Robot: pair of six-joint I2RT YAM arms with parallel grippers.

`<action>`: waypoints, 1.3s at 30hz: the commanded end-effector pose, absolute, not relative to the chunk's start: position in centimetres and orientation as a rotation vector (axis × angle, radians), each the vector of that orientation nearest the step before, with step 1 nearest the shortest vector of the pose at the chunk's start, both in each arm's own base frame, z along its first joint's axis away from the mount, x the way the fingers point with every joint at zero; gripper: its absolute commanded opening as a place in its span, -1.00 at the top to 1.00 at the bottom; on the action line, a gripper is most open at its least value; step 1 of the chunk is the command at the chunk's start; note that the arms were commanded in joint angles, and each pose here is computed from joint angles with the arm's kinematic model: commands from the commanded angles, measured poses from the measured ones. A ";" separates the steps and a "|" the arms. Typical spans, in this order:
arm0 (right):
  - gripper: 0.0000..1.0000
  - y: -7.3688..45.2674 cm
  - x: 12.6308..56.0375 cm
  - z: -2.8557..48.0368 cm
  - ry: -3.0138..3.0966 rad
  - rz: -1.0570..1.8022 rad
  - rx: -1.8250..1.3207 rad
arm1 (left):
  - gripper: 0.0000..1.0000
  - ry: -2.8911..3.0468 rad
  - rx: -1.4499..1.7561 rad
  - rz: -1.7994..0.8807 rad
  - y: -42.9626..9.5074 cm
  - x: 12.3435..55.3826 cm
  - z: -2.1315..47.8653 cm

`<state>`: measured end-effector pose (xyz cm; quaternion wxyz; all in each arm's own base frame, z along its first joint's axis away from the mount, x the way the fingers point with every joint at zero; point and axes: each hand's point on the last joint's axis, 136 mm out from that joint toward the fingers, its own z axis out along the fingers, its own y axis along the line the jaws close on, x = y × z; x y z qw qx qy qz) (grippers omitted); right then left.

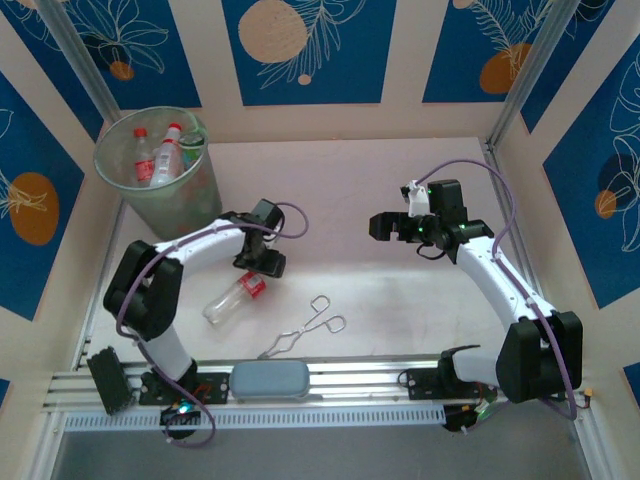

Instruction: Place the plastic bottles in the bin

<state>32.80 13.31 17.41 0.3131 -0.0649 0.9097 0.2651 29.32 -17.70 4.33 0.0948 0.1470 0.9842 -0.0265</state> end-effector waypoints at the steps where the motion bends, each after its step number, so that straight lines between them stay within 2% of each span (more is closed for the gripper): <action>1: -0.99 13.2 32.5 17.7 2.389 0.709 -0.183 | -0.26 2.898 0.405 -0.144 -19.7 29.9 4.7; 7: -0.99 13.1 32.4 17.9 2.386 0.700 -0.182 | -0.08 2.831 0.443 -0.256 -24.0 31.3 5.4; 16: -0.99 12.9 32.2 18.2 2.387 0.686 -0.175 | -0.05 2.681 0.434 -0.433 -29.2 34.4 8.1; 18: -0.99 12.8 32.2 18.3 2.389 0.680 -0.173 | -0.24 2.668 0.459 -0.418 -29.3 34.6 8.6; 21: -0.98 12.7 32.1 18.3 2.387 0.672 -0.170 | -0.80 2.686 0.513 -0.339 -28.1 34.1 8.4; 24: -0.99 12.8 32.2 18.2 2.389 0.674 -0.170 | -0.99 2.710 0.549 -0.272 -26.6 32.9 8.1; 31: -0.99 13.1 32.5 17.9 2.402 0.682 -0.176 | -0.97 2.825 0.544 -0.210 -23.9 28.9 5.9; 36: -0.99 13.1 32.6 17.9 2.404 0.682 -0.178 | -0.86 2.866 0.538 -0.219 -23.8 27.7 4.1; 39: -0.99 13.1 32.5 18.0 2.404 0.675 -0.179 | -0.67 2.872 0.537 -0.197 -23.8 27.8 3.7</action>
